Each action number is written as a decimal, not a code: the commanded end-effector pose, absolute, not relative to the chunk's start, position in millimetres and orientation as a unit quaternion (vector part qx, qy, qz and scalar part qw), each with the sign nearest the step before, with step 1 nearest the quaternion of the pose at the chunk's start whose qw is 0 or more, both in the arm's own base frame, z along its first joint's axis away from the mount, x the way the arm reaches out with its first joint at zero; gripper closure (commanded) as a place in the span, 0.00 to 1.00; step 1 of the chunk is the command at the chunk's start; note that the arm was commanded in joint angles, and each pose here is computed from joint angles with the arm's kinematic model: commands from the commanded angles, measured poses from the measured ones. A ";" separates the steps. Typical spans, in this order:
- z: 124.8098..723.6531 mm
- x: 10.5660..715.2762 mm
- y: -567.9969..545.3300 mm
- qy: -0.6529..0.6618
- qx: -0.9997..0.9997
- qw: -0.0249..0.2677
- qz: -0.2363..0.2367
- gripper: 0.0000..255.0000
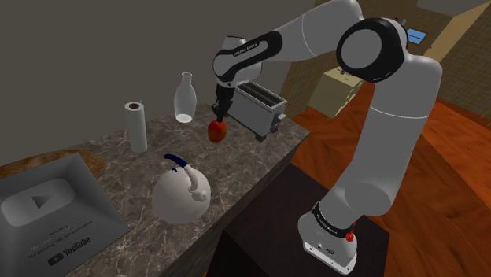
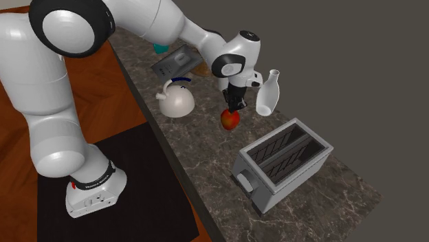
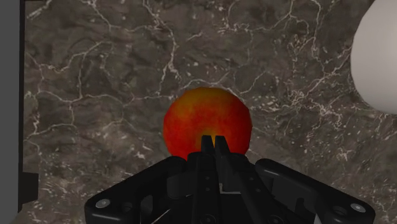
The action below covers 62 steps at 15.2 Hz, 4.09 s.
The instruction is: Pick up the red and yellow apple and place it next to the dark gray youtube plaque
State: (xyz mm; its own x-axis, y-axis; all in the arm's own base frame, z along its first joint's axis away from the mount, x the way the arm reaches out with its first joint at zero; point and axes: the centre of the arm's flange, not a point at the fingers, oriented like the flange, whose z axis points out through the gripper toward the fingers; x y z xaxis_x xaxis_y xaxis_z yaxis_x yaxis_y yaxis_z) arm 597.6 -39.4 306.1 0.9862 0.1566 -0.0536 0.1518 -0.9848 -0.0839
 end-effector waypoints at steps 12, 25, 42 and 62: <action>374.1 596.5 -40.0 -0.077 -0.996 0.040 0.030 1.00; 442.7 596.5 -40.0 -0.077 -0.996 0.040 0.030 1.00; 478.8 608.2 91.5 -0.077 -0.996 0.040 0.030 1.00; 480.1 631.6 354.4 -0.077 -0.996 0.040 0.030 1.00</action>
State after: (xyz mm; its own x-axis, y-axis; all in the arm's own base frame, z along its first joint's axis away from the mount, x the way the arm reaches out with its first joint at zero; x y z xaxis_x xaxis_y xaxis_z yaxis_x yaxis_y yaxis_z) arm 629.4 340.8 479.7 0.9859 0.1582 -0.0541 0.1534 -0.9846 -0.0838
